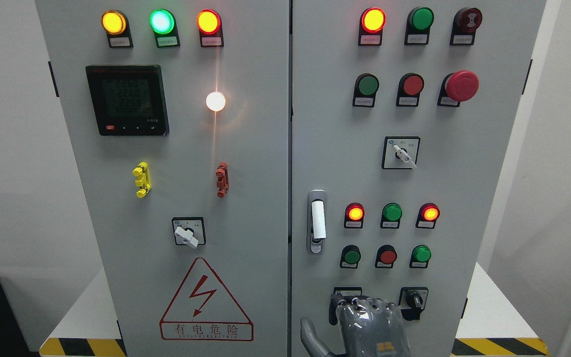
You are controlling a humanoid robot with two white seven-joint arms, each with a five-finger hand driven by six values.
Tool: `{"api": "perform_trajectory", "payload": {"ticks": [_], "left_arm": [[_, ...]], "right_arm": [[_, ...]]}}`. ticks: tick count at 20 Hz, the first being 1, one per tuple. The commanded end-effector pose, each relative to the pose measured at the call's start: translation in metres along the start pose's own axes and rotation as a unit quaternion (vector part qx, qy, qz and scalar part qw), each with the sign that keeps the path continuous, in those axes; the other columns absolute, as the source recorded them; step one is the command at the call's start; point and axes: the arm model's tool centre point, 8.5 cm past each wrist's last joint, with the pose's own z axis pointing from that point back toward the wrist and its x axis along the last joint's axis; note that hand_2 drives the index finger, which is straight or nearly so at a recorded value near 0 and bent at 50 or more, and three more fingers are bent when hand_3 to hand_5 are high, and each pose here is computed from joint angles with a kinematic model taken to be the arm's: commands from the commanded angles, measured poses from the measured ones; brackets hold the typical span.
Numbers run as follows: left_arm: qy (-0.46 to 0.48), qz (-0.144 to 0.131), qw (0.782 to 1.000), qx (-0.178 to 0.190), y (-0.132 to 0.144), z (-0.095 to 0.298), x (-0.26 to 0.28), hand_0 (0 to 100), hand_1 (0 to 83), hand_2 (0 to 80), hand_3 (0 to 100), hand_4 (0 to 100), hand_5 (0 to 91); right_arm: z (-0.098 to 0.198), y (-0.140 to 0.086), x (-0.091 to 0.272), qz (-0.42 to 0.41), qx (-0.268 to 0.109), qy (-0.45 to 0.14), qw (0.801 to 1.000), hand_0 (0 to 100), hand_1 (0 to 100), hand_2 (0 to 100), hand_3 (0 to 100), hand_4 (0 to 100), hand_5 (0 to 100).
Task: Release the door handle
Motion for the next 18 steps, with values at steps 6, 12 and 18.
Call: {"api": "perform_trajectory", "payload": {"ticks": [6, 12, 18], "left_arm": [[0.008, 0.0, 1.0, 0.0, 0.0, 0.001, -0.011, 12, 55.6, 0.0, 0, 0, 0.0], [0.008, 0.001, 1.0, 0.0, 0.0, 0.001, -0.011, 12, 55.6, 0.0, 0, 0, 0.0], [0.008, 0.0, 1.0, 0.0, 0.0, 0.001, -0.011, 12, 55.6, 0.0, 0, 0, 0.0]], "right_arm": [[-0.039, -0.017, 0.0, 0.011, -0.027, -0.005, 1.0, 32, 30, 93, 100, 100, 100], [-0.047, -0.017, 0.0, 0.015, -0.03, -0.008, 0.999, 31, 30, 93, 100, 100, 100], [-0.059, -0.023, 0.002, 0.018, -0.041, -0.007, 0.999, 31, 29, 93, 100, 100, 99]]}}
